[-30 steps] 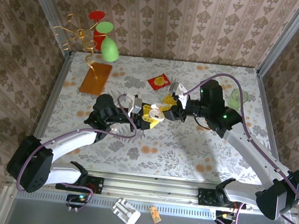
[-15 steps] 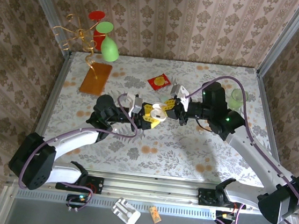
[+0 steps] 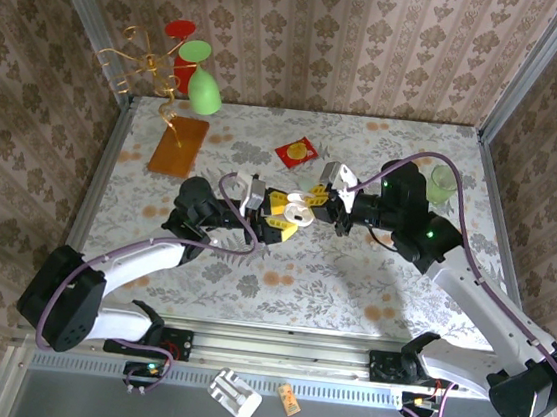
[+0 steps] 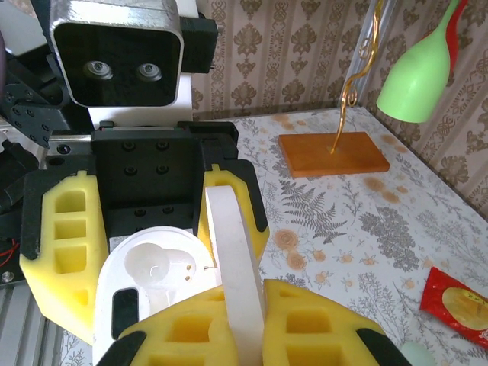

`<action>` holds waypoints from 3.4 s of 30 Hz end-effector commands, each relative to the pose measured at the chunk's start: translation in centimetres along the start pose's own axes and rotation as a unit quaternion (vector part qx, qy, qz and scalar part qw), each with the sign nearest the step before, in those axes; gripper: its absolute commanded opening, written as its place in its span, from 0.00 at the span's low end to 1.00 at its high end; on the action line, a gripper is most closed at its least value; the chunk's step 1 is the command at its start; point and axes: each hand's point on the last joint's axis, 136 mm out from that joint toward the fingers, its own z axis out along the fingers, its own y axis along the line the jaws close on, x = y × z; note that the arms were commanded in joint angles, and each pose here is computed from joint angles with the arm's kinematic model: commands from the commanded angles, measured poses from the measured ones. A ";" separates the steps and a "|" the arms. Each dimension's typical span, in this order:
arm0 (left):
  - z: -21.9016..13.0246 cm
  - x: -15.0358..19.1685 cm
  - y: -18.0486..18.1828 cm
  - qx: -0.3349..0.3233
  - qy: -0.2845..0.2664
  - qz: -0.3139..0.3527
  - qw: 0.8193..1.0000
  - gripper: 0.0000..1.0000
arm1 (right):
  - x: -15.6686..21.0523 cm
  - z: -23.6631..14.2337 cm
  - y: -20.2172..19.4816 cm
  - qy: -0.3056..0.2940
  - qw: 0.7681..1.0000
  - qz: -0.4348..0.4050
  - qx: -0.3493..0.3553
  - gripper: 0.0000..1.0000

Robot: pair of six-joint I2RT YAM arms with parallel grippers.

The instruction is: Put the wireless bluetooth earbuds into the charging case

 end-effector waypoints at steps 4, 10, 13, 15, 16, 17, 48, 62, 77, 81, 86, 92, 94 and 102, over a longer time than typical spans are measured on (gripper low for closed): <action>0.4 -1.3 0.0 0.003 -0.016 0.016 1.000 0.52 | -0.8 0.1 0.4 -0.011 1.000 -0.017 -0.004 0.01; 0.4 -1.5 -0.2 0.009 -0.019 0.031 0.999 0.54 | -0.4 0.6 0.5 0.000 1.000 -0.013 -0.012 0.01; 0.4 -1.5 -0.4 0.012 -0.019 0.032 0.999 0.53 | -0.4 0.7 0.6 0.001 1.000 -0.011 -0.015 0.00; 0.4 -1.5 -0.4 0.012 -0.019 0.033 0.999 0.52 | -0.5 0.7 0.5 0.000 1.000 -0.010 -0.014 0.00; 0.4 -1.5 -0.3 0.011 -0.018 0.033 0.999 0.52 | -0.5 0.7 0.6 -0.001 1.000 -0.011 -0.014 0.00; 0.4 -1.5 -0.3 0.011 -0.018 0.032 0.999 0.50 | -0.6 0.7 0.5 -0.002 1.000 -0.012 -0.013 0.01; 0.3 -1.1 -0.7 0.017 -0.017 0.047 0.999 0.54 | -1.3 0.4 0.0 -0.013 0.999 0.042 -0.010 0.00; 0.4 -1.0 -0.7 0.018 -0.016 0.046 0.999 0.26 | -1.4 0.4 -0.1 -0.014 0.999 0.042 -0.007 0.09; -0.1 -0.4 1.1 -0.020 -0.021 0.048 0.998 0.24 | -3.2 -1.6 0.0 -0.058 0.996 0.063 0.007 0.68; -0.5 0.1 2.0 -0.040 -0.022 0.049 0.998 0.24 | -4.6 -3.7 -0.8 -0.105 0.990 0.086 0.038 0.74; -1.1 0.4 2.7 -0.052 -0.032 0.052 0.997 0.24 | -3.9 -6.6 -4.1 -0.146 0.967 0.153 0.141 0.74; -1.6 0.6 3.2 -0.063 -0.044 0.051 0.996 0.25 | 2.9 -10.1 -9.9 -0.134 0.894 0.303 0.301 0.73; -1.6 0.8 3.3 -0.065 -0.043 0.053 0.996 0.25 | 6.2 -10.5 -11.0 -0.102 0.870 0.347 0.336 0.71; -2.1 1.2 3.3 -0.071 -0.040 0.052 0.995 0.24 | 19.1 -9.6 -12.1 0.070 0.776 0.465 0.421 0.69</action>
